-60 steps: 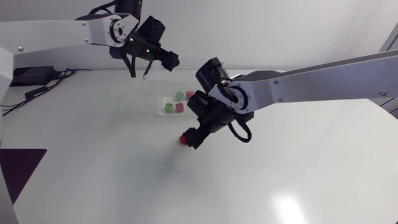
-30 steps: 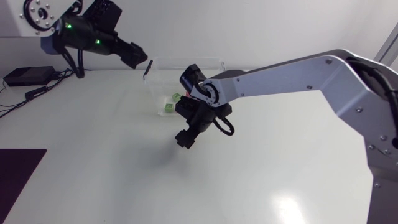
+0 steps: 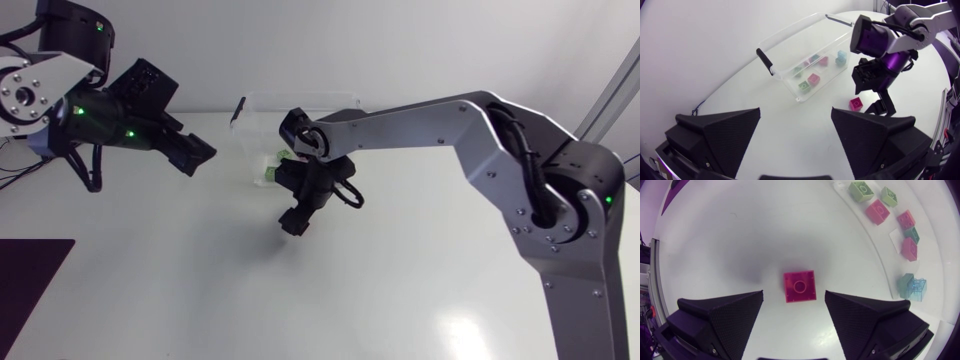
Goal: Place the duplo bricks in the container
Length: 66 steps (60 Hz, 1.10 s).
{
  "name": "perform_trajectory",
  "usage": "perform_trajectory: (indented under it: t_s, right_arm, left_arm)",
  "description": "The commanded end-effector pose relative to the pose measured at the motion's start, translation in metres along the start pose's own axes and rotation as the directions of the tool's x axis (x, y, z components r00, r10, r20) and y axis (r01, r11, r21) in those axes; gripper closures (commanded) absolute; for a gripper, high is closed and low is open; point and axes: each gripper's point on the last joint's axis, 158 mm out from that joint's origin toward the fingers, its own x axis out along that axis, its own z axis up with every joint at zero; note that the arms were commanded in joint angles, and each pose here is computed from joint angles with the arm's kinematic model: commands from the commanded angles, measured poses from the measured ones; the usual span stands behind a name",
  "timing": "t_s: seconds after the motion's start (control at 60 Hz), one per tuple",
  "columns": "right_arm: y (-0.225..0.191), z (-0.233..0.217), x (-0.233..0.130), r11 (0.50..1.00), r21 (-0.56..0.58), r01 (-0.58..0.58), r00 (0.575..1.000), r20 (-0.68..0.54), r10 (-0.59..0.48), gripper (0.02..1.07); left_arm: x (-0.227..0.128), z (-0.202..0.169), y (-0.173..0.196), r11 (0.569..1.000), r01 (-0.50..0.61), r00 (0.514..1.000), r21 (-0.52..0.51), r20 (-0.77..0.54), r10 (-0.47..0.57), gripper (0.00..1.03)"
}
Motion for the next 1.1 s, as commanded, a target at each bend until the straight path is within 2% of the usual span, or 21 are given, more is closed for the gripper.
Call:
perform_trajectory:
  t_s: [0.0,0.067,0.117,0.283,0.433,0.533,0.6,0.7,0.9,1.083]
  right_arm:
    - [-0.007,-0.001,0.009,1.000,-0.019,-0.015,1.000,-0.026,0.014,0.18]
    - [-0.007,0.001,0.011,1.000,-0.023,-0.021,0.999,-0.036,0.020,0.18]
    - [-0.007,0.004,0.012,0.999,-0.027,-0.025,0.999,-0.040,0.024,0.23]
    - [0.000,0.004,0.017,0.998,-0.040,-0.052,0.996,-0.069,0.050,0.31]
    - [0.005,0.002,0.023,0.997,-0.046,-0.066,0.994,-0.093,0.061,0.45]
    - [0.007,-0.001,0.025,0.997,-0.044,-0.069,0.991,-0.114,0.063,0.46]
    - [0.008,-0.003,0.026,0.997,-0.045,-0.069,0.991,-0.121,0.063,0.61]
    - [0.008,-0.006,0.029,0.997,-0.039,-0.067,0.990,-0.130,0.062,0.88]
    - [0.008,-0.010,0.016,0.999,-0.029,-0.031,0.995,-0.095,0.028,0.92]
    - [-0.004,-0.001,-0.036,0.999,0.032,0.036,0.999,0.029,-0.036,0.92]
  left_arm:
    - [-0.007,-0.009,-0.003,1.000,-0.009,1.000,0.015,-0.001,0.009,0.04]
    - [-0.008,-0.016,-0.006,1.000,-0.003,1.000,0.014,-0.011,0.004,0.04]
    - [-0.008,-0.022,-0.013,1.000,0.007,1.000,0.019,-0.020,-0.006,0.04]
    - [-0.006,-0.046,-0.027,0.999,0.032,0.998,0.027,-0.059,-0.030,0.04]
    - [-0.010,-0.059,-0.032,0.999,0.034,0.997,0.025,-0.068,-0.032,0.04]
    - [-0.014,-0.061,-0.033,0.999,0.029,0.998,0.025,-0.063,-0.027,0.04]
    - [-0.015,-0.063,-0.034,0.999,0.029,0.998,0.027,-0.063,-0.027,0.04]
    - [-0.017,-0.066,-0.038,0.999,0.031,0.998,0.030,-0.061,-0.029,0.04]
    - [-0.021,-0.074,-0.043,0.999,0.029,0.998,0.020,-0.060,-0.028,0.04]
    - [-0.023,-0.081,-0.042,1.000,0.004,0.999,-0.013,-0.044,-0.005,0.04]
